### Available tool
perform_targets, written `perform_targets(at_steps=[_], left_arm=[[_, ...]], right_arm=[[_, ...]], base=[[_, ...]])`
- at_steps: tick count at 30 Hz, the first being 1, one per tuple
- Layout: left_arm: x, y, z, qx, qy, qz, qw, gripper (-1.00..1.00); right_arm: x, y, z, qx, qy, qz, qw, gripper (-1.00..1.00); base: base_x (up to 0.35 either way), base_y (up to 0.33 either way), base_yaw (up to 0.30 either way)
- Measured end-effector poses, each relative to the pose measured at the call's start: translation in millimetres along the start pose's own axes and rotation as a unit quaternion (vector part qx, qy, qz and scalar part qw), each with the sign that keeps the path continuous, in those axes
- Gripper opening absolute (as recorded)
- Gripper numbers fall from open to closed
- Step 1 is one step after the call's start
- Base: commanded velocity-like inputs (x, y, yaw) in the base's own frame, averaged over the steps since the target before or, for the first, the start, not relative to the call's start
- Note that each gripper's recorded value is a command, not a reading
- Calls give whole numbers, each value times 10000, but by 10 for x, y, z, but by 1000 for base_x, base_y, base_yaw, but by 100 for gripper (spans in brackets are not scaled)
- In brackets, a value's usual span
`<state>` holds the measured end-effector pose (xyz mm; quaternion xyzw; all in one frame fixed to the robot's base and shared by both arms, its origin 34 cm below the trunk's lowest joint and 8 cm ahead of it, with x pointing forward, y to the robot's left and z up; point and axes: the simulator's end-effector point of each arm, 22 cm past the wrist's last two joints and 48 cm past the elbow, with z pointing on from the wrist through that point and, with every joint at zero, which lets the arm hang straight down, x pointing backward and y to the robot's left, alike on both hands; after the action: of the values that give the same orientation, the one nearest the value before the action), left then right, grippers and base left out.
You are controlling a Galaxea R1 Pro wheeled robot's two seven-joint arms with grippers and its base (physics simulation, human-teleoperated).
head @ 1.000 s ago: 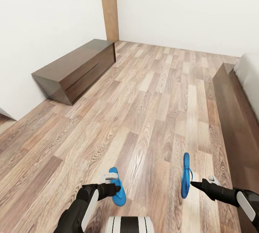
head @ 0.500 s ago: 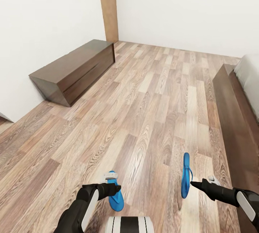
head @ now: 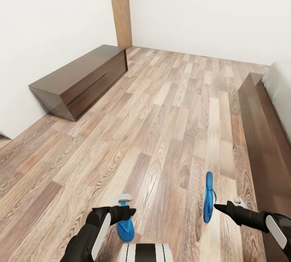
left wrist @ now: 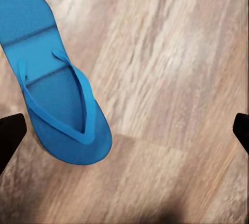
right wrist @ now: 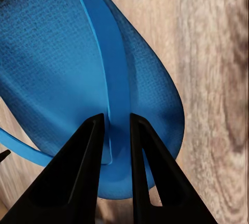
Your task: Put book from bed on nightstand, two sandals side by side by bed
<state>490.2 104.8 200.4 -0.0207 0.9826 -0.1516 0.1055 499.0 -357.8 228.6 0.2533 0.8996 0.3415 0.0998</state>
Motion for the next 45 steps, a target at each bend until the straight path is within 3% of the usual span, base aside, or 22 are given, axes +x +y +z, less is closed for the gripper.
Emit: perform_targets(at_steps=[39, 43, 45], left_arm=[[10, -5, 6, 6, 14, 0, 10000, 100], [0, 76, -3, -66, 1, -31, 10000, 100], [-10, 268, -25, -205, -11, -60, 9998, 100]], right_arm=[[2, 1, 5, -3, 1, 4, 10000, -100], [1, 3, 5, -7, -1, 8, 10000, -100], [1, 3, 5, -8, -2, 9, 10000, -100]], base=[[-16, -43, 0], [0, -3, 0], [0, 0, 0]])
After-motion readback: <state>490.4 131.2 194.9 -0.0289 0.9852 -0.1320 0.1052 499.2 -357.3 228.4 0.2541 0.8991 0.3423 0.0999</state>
